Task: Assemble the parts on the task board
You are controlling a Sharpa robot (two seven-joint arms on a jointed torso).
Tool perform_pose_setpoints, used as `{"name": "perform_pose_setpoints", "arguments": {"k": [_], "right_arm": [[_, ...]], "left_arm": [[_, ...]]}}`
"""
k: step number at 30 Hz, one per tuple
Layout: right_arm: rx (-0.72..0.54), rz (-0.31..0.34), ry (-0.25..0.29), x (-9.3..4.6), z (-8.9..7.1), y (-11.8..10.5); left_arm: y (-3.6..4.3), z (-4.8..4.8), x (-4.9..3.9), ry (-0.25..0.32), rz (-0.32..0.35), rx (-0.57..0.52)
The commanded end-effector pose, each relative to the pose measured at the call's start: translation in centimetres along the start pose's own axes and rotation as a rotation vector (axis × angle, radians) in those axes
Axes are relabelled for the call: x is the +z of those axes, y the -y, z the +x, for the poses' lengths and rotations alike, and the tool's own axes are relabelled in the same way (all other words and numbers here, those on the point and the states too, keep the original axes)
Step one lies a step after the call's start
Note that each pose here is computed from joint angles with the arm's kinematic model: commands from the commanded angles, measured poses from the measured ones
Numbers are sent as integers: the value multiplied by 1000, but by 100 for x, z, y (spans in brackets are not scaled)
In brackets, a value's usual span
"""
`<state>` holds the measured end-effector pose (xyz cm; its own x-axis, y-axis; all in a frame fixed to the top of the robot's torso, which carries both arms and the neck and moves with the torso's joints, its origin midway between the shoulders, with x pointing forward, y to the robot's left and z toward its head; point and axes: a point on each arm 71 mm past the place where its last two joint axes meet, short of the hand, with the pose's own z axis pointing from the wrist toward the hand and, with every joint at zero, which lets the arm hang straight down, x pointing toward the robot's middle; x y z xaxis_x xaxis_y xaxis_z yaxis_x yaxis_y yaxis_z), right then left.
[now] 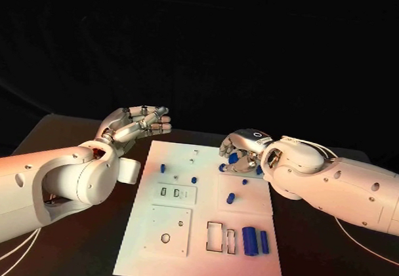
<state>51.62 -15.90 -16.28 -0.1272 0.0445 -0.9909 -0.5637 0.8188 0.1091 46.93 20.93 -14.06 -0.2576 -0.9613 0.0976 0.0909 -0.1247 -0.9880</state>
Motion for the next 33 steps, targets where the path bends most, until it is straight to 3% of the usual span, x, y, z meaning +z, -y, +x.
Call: {"name": "perform_pose_setpoints", "arguments": {"k": [1,20,33], "right_arm": [[-51,8,-20,24,19,0],[-73,26,-80,66,104,24],[-61,20,-71,72,118,5]], "left_arm": [[6,23,-1,-17,-7,-25],[1,22,-17,-18,-25,-28],[-9,1,-11,-14,-36,-26]]}}
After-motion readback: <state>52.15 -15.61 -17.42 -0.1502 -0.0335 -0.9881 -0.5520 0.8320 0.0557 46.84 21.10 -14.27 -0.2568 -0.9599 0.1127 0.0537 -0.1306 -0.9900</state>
